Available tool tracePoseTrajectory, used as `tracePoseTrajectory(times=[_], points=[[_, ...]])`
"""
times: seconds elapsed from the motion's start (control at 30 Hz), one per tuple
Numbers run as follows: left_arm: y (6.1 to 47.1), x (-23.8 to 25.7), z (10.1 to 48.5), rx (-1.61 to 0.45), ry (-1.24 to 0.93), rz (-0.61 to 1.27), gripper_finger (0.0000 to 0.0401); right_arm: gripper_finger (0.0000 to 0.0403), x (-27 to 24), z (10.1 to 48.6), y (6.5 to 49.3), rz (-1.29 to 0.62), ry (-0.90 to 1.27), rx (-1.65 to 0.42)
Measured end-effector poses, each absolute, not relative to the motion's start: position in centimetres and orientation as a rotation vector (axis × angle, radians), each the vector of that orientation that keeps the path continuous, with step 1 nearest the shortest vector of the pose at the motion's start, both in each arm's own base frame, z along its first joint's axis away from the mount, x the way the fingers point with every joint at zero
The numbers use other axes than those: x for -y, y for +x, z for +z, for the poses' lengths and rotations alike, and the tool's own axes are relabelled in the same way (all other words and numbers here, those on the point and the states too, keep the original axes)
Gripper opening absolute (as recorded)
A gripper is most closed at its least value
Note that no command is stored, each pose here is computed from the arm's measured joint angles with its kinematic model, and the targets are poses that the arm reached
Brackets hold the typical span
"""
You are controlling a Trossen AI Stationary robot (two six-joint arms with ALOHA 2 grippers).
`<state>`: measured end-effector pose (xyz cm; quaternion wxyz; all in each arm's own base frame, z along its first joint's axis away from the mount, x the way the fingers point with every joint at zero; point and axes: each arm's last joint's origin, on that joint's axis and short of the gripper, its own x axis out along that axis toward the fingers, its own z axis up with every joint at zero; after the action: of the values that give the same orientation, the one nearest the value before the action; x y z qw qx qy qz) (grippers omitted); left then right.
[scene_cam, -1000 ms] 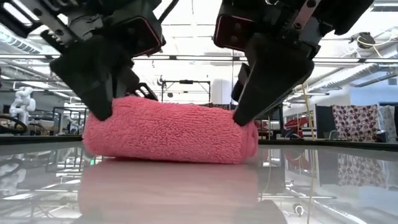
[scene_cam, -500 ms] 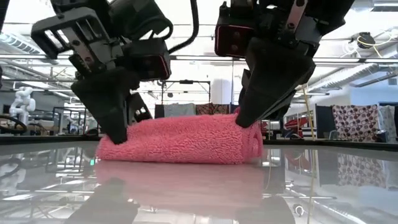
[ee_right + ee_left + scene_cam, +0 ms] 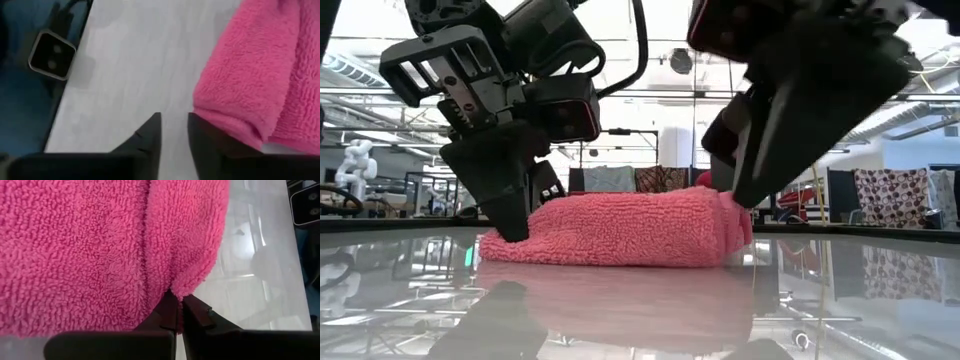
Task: Roll towel
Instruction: Roll the pink towel
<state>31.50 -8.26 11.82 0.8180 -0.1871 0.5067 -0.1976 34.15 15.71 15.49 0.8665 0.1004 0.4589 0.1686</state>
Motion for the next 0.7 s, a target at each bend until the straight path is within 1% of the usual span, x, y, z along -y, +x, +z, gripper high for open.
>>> tracePoseTrajectory(times=[0.2,0.37,0.5,0.7], points=[[31.5,7.8,11.8,-1.086,-0.418,-0.426,0.0011,0.0168,-17.2,15.4,33.1,0.305,0.034,-0.933],[31.5,7.8,11.8,-1.086,-0.421,-0.428,0.0011,0.022,-18.8,15.4,32.2,0.258,-0.09,-0.899],[31.5,7.7,11.8,-1.089,-0.43,-0.427,0.0011,0.0243,-19.9,15.5,31.5,0.201,-0.156,-0.855],[31.6,7.8,11.8,-1.091,-0.446,-0.421,0.0011,0.0249,-21.1,15.8,30.6,0.044,-0.317,-0.752]])
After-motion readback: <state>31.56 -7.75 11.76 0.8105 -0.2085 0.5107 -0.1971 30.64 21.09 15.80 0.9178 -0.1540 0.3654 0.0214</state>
